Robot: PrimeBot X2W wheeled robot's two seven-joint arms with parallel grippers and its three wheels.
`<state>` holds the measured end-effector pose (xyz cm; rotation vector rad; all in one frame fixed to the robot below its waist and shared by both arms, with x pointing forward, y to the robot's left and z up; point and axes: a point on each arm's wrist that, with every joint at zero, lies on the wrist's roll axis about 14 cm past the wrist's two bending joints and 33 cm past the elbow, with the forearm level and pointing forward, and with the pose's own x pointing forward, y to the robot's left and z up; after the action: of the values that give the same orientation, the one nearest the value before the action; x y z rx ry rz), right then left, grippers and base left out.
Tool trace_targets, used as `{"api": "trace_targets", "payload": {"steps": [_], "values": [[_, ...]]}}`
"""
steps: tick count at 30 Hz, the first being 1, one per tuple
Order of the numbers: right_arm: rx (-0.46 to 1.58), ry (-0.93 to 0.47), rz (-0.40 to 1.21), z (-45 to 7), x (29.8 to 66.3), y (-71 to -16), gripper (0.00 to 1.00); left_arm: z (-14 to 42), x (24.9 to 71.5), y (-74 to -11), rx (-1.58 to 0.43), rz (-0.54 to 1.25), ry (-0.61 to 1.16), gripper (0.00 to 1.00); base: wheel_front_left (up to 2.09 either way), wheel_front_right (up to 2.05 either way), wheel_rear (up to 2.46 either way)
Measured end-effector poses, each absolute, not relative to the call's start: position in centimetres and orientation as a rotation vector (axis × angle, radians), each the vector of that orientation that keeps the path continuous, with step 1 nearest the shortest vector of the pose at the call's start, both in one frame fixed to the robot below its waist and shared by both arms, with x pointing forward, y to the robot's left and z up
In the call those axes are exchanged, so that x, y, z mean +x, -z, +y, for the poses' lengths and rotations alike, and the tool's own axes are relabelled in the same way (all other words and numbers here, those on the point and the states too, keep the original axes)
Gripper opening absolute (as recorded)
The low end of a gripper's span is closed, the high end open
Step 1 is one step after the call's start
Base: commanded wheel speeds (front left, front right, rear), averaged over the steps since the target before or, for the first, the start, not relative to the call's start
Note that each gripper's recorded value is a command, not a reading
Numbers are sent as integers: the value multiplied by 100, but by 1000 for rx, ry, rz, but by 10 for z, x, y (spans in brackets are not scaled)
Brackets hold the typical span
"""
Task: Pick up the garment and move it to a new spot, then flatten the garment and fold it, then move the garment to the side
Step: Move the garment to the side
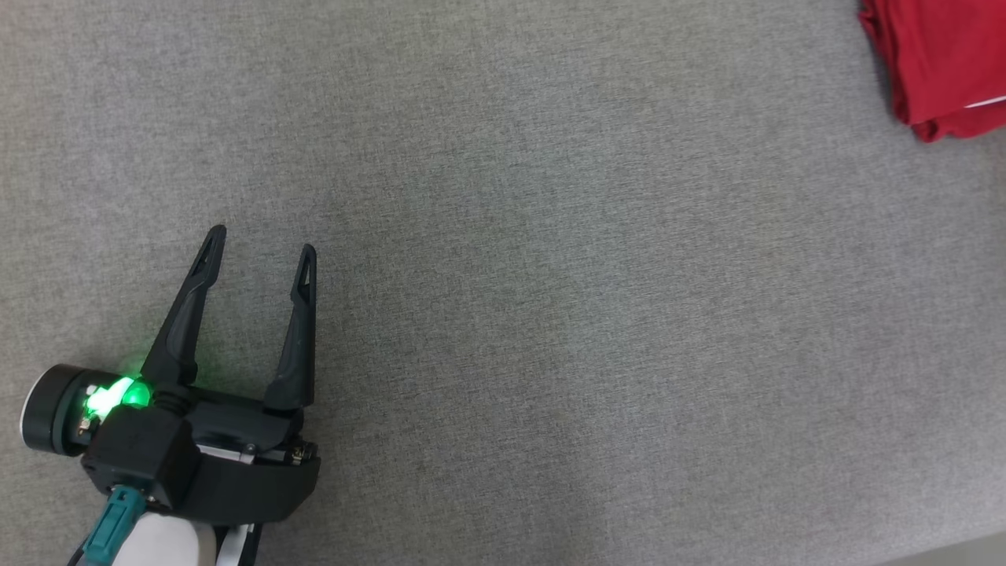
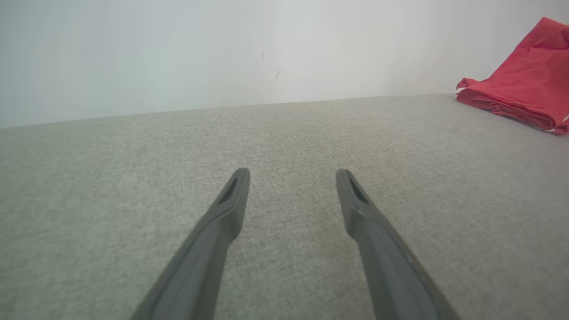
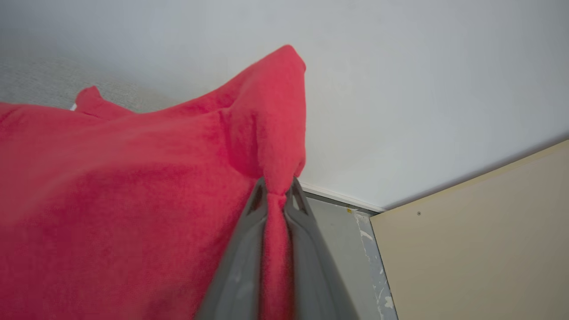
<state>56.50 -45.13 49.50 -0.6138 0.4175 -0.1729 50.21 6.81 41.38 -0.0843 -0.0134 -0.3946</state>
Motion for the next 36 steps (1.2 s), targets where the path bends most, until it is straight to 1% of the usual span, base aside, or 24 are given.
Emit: {"api": "trace_targets", "payload": {"steps": [4,5,6,7,12,17,21,25,28,33,36], "values": [[-630,189,421,-457,571,-496,0,70,502,-413,-83,-14,388,100,0,0,0],[-632,192,422,-458,572,-496,16,71,502,-413,-83,-14,387,100,0,0,0],[-635,191,415,-457,573,-496,47,71,502,-413,-82,-13,384,100,0,0,0],[-640,193,416,-458,574,-496,100,72,502,-413,-81,-12,381,100,0,0,0],[-662,187,402,-455,575,-500,100,73,501,-414,-82,-10,371,100,0,0,0],[-670,142,317,-436,580,-520,100,79,497,-421,-92,-5,341,100,0,0,0],[-641,94,221,-409,582,-544,100,92,482,-427,-93,17,297,100,0,0,0],[-589,16,111,-368,577,-565,100,108,464,-438,-88,22,246,100,0,0,0],[-520,-26,25,-342,564,-581,100,122,450,-448,-78,17,208,100,0,0,0],[-389,-84,-43,-302,530,-580,100,145,426,-466,-65,-3,141,100,0,0,0],[-313,-95,-82,-286,507,-581,100,152,411,-477,-59,-20,120,100,0,0,0]]}}
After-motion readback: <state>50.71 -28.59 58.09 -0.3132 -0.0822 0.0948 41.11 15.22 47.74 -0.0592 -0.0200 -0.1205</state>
